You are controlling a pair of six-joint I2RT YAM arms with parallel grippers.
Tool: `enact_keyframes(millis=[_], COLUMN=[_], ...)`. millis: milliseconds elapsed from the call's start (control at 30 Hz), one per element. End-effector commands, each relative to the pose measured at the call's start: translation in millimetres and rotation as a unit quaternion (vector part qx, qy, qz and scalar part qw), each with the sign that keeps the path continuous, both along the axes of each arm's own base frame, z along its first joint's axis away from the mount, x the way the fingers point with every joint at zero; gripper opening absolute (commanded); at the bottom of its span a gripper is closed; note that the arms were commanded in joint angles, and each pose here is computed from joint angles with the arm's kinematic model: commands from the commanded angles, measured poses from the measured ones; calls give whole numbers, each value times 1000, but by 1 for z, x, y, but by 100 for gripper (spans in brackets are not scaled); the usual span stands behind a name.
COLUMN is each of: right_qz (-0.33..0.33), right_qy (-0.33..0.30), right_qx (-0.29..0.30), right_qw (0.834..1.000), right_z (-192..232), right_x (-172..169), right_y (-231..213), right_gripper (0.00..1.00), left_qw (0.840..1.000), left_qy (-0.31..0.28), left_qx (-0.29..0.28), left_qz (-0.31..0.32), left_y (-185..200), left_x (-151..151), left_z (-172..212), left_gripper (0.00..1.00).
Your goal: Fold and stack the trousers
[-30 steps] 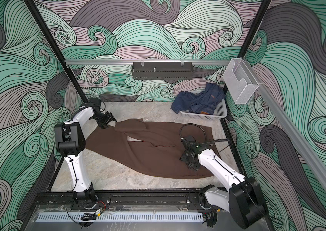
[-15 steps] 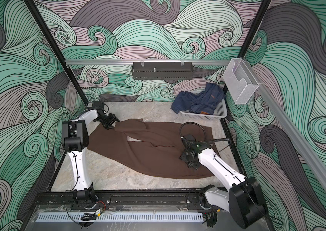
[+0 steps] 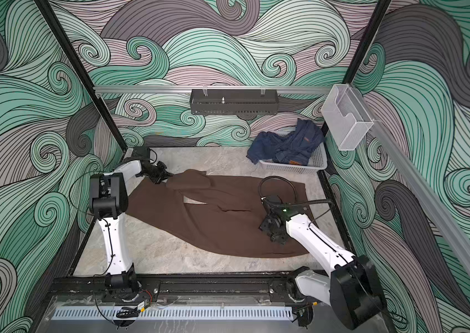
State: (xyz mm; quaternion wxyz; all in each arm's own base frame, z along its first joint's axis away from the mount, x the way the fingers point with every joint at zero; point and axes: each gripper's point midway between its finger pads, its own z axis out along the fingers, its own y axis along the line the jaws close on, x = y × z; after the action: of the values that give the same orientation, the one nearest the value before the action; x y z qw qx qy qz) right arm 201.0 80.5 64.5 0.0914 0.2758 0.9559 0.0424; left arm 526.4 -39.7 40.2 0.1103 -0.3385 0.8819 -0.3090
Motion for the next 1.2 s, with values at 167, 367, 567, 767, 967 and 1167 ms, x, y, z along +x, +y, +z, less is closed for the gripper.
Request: enact_keyframes(millis=[167, 367, 567, 767, 967, 1167], right_qz=[3, 11, 12, -29, -88, -135], right_qy=[-17, -33, -60, -61, -46, -27], right_qx=[-12, -11, -10, -6, 12, 30], right_qw=[1000, 999, 998, 998, 995, 990], right_z=[14, 29, 56, 66, 53, 23], right_x=[10, 26, 56, 94, 132, 167], right_y=[-1, 5, 6, -17, -45, -64], right_gripper=[67, 67, 69, 69, 69, 62], left_qw=[990, 971, 961, 960, 961, 960], left_qy=[-121, -170, -160, -151, -147, -140], left_qx=[23, 71, 82, 87, 94, 95], left_qz=[71, 154, 208, 217, 213, 222], left_y=[54, 123, 169, 185, 190, 198], left_x=[19, 18, 15, 19, 11, -8], left_z=[115, 163, 147, 130, 123, 111], left_gripper=[0, 0, 0, 0, 0, 0])
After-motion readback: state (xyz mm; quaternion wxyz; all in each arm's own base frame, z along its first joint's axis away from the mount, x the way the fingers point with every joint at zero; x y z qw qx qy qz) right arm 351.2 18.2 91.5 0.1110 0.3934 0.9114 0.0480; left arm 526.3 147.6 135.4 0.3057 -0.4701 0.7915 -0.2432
